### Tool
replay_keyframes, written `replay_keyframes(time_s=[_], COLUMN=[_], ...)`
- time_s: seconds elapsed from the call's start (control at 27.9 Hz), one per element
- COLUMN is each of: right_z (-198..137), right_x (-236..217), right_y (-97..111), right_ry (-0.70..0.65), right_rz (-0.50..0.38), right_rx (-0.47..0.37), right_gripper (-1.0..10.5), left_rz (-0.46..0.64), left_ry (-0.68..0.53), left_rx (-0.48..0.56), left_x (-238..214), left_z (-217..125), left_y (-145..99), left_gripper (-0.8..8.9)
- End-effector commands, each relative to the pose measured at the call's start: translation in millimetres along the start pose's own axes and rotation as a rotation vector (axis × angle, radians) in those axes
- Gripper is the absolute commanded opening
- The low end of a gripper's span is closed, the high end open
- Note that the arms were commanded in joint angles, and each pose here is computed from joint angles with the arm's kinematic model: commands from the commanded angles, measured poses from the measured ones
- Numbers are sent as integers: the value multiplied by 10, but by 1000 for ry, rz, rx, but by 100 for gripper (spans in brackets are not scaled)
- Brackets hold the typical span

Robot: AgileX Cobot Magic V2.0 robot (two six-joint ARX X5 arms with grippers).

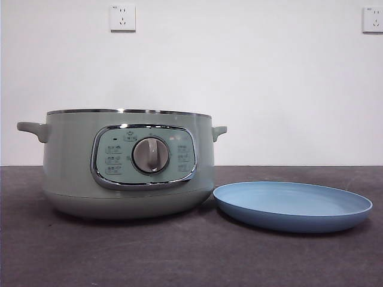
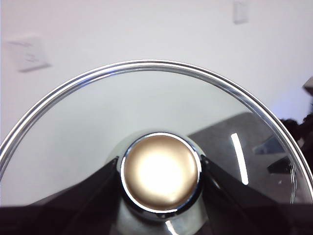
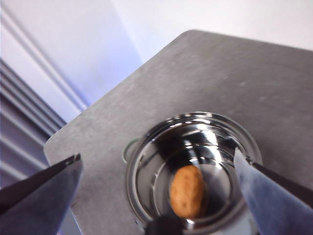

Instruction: Take the potato out from the steamer,put the potato on the plate,close the lid

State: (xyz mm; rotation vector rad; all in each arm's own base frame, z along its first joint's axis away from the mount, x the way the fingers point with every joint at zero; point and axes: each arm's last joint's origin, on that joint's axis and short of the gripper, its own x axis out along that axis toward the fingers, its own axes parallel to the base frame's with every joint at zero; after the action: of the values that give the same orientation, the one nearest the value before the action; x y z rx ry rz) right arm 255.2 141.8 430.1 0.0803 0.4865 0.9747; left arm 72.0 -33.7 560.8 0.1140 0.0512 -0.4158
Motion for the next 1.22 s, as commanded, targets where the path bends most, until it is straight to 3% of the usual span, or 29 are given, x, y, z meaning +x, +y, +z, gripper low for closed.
replay_keyframes(time_s=[0.04, 0.18, 0.47, 0.61, 0.79, 1.22], right_z=[108, 253, 340, 182, -197, -810], right_x=[252, 592, 1402, 1778, 2254, 2720], right_y=[84, 198, 347, 321, 137, -115], right_ry=[14, 86, 246, 339, 490, 757], right_rz=[3, -10, -144, -179, -192, -194], right_rx=[-22, -77, -192, -213, -196, -132], right_gripper=[657, 657, 619, 621, 621, 621], left_rz=[69, 140, 180, 180, 179, 178], left_ry=[-61, -27, 5, 5, 9, 18], left_rx=[9, 20, 23, 23, 23, 24], left_x=[-268, -504, -758, -773, -773, -771], left_z=[28, -55, -159, -165, -169, -176], left_y=[32, 54, 66, 66, 65, 64], left_gripper=[-8, -8, -8, -8, -8, -8])
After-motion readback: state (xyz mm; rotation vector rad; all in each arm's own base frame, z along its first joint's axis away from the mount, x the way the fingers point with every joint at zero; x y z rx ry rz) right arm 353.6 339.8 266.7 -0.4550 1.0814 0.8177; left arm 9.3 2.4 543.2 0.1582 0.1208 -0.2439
